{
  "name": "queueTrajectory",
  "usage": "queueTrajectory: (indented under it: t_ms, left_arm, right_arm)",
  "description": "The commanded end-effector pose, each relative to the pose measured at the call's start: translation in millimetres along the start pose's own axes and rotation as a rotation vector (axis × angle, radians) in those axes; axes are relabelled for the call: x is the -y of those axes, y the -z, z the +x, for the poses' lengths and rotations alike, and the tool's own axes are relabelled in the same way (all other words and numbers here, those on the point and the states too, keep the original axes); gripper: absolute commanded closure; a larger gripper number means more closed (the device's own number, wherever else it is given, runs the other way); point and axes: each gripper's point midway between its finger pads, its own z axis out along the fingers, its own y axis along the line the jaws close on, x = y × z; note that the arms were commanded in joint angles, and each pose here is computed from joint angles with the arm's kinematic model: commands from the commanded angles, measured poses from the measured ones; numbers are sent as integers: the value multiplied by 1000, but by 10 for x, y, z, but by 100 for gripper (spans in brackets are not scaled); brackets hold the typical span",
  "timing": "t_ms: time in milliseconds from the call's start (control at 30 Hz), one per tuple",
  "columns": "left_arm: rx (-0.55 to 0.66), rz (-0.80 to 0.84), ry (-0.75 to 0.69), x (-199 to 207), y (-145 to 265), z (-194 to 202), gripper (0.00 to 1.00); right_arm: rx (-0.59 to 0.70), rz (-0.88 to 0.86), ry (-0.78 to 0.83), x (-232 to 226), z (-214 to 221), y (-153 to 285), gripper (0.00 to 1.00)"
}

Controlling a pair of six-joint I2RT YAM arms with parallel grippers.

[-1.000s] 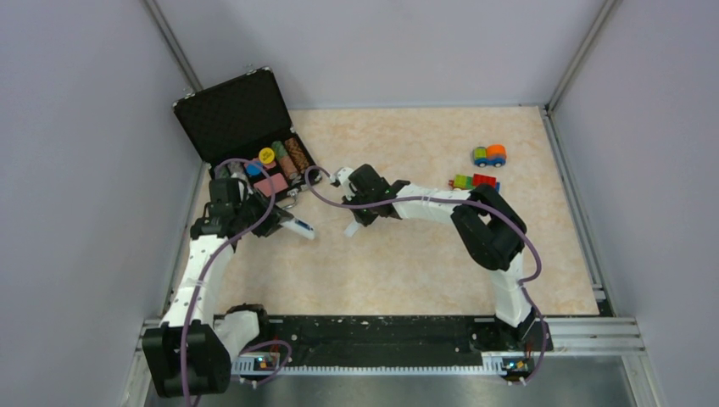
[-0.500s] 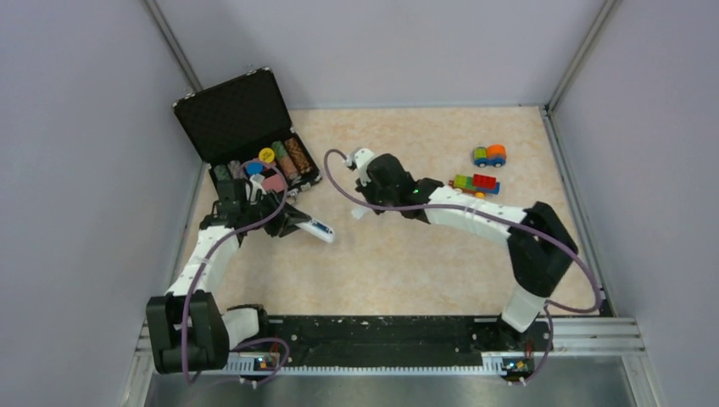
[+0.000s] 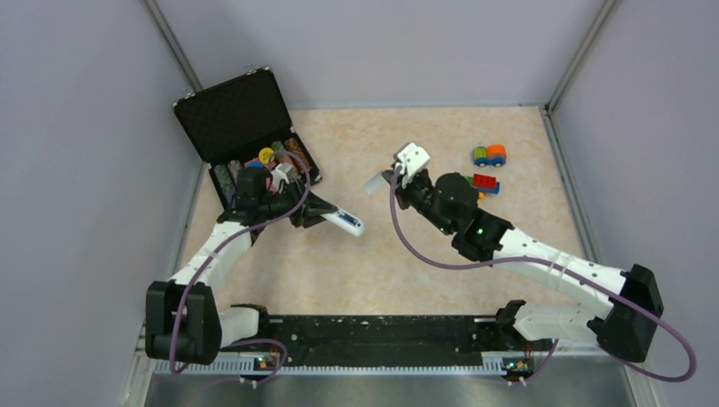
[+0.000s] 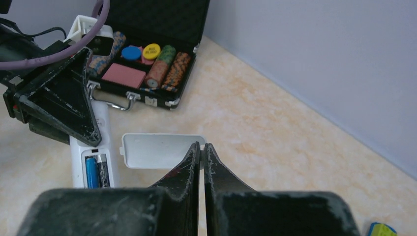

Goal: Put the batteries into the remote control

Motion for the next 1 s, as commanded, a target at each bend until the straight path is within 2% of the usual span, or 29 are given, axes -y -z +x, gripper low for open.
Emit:
queueTrajectory:
  t_ms: [0, 233, 300, 767, 967]
  left_arm:
    - [-2, 167, -39, 625, 79, -50, 100]
    - [-27, 238, -17, 983, 135, 16, 100]
    - [-33, 250, -31, 1064, 150, 37, 100]
    - [-106, 250, -72, 1208, 179, 216, 100]
    - [-152, 211, -100, 1148, 233, 358, 100]
  right_arm:
    - [296, 83, 55, 160, -670, 259, 100]
    - [589, 96, 240, 63, -1109, 649, 100]
    - [620, 77, 316, -30, -1125, 671, 100]
    - [637, 142, 752, -495, -997, 608, 100]
    - [632, 181, 832, -518, -969, 609, 100]
